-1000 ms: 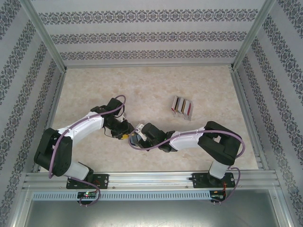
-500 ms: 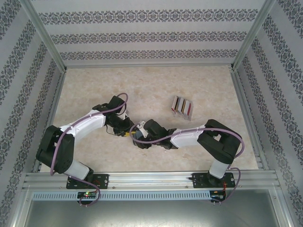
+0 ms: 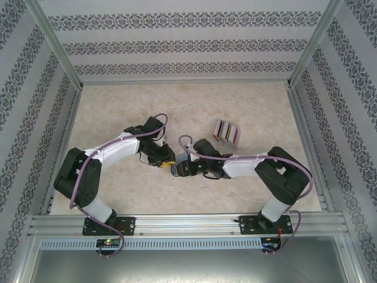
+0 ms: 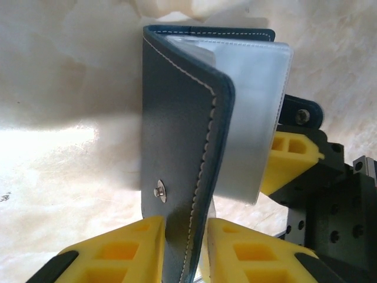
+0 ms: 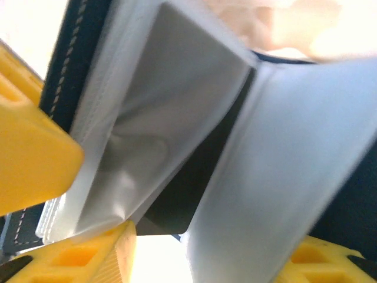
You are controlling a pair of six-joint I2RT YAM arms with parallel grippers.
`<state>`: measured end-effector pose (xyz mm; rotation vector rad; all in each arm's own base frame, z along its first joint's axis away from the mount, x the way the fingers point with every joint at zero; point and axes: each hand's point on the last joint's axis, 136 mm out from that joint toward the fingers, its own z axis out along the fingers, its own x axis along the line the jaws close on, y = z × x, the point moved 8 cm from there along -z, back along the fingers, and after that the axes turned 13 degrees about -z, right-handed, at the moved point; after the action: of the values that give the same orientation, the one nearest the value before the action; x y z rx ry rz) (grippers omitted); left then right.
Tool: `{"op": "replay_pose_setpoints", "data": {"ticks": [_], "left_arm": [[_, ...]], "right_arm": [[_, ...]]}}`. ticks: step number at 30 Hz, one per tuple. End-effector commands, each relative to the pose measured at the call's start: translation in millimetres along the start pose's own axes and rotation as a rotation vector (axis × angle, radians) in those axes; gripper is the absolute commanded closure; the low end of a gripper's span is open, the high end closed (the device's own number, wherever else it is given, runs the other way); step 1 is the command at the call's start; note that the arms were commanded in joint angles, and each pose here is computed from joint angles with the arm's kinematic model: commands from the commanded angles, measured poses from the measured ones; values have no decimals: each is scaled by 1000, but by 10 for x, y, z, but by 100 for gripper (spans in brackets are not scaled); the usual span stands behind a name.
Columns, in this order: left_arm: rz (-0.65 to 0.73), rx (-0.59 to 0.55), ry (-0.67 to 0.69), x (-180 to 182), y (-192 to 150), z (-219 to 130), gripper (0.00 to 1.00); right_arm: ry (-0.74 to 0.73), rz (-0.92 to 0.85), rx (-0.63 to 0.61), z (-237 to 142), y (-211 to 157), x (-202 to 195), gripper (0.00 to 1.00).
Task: Put the credit cards into the card holder
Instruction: Close the card holder at the center of the table.
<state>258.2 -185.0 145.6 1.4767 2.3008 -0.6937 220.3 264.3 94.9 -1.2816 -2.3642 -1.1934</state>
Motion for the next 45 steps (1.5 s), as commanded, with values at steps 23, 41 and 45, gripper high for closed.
{"op": "replay_pose_setpoints", "data": {"ticks": [23, 41, 45], "left_arm": [[178, -8, 0, -570, -41, 243, 66], [208, -29, -91, -466, 93, 282, 53], [162, -91, -181, -332, 146, -23, 50]], "right_arm": [[-78, 391, -117, -722, -8, -509, 57], [-145, 98, -55, -504, 97, -411, 42], [-161, 46, -45, -357, 166, -273, 40]]}}
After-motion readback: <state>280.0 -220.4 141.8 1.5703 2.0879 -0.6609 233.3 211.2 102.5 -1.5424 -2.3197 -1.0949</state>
